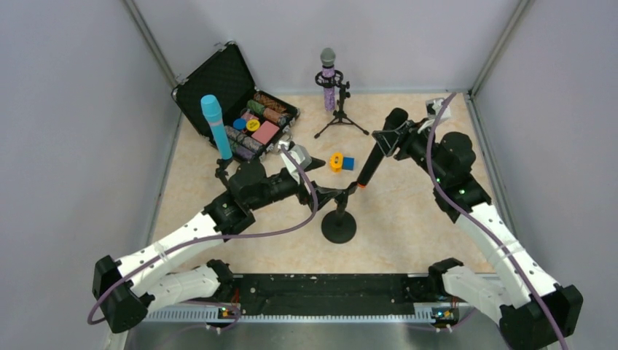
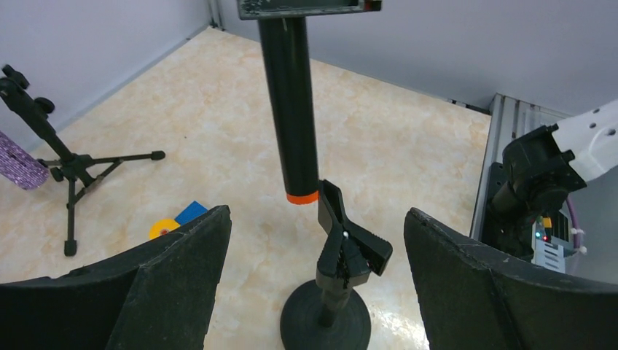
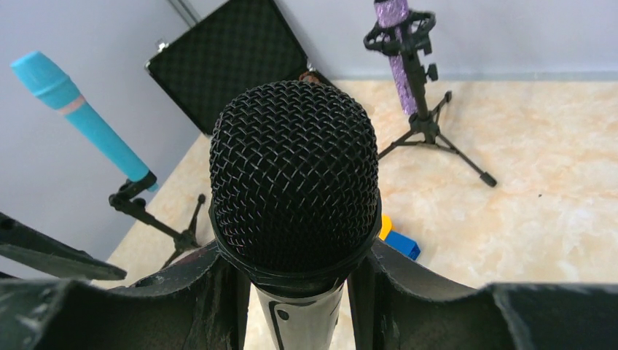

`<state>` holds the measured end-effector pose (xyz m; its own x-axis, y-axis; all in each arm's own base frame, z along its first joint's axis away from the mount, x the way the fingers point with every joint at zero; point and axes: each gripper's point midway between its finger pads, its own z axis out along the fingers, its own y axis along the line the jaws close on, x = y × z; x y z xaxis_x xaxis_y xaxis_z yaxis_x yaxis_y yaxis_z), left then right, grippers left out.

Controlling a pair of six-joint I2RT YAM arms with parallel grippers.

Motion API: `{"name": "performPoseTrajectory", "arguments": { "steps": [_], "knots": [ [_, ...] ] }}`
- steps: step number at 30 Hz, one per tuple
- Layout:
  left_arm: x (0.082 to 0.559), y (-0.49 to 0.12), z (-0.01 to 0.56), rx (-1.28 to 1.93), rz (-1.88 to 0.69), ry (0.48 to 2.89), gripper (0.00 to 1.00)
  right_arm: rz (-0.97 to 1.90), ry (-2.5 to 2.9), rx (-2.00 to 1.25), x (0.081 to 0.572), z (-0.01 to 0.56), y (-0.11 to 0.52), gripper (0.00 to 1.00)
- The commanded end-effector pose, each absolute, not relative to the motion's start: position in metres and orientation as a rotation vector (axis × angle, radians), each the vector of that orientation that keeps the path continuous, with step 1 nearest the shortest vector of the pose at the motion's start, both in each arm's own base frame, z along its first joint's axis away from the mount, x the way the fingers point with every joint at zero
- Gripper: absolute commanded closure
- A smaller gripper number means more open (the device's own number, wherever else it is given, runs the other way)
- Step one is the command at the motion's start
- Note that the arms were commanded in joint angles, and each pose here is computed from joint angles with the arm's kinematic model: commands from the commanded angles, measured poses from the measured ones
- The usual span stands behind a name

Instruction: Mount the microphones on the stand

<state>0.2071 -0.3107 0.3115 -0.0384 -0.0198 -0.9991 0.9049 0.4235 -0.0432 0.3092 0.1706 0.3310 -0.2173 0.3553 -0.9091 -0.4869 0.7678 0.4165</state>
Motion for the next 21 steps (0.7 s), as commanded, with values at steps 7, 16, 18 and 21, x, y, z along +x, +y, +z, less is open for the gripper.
{"name": "performPoseTrajectory", "arguments": {
  "steps": [7, 16, 18, 21],
  "knots": [
    [0.191, -0.303, 0.310, 0.840, -0.964, 1.331, 0.06, 0.918, 1.464, -0.219, 0.307, 0.375, 0.208, 1.00],
    [0.196, -0.302, 0.301, 0.836, -0.936, 1.351, 0.06, 0.889, 1.503, -0.234, 0.298, 0.364, 0.214, 1.00],
    [0.198, -0.303, 0.297, 0.844, -0.924, 1.363, 0.04, 0.880, 1.511, -0.228, 0.297, 0.362, 0.212, 1.00],
    [0.199, -0.303, 0.293, 0.857, -0.910, 1.378, 0.02, 0.879, 1.510, -0.235, 0.293, 0.364, 0.210, 1.00]
  ]
}}
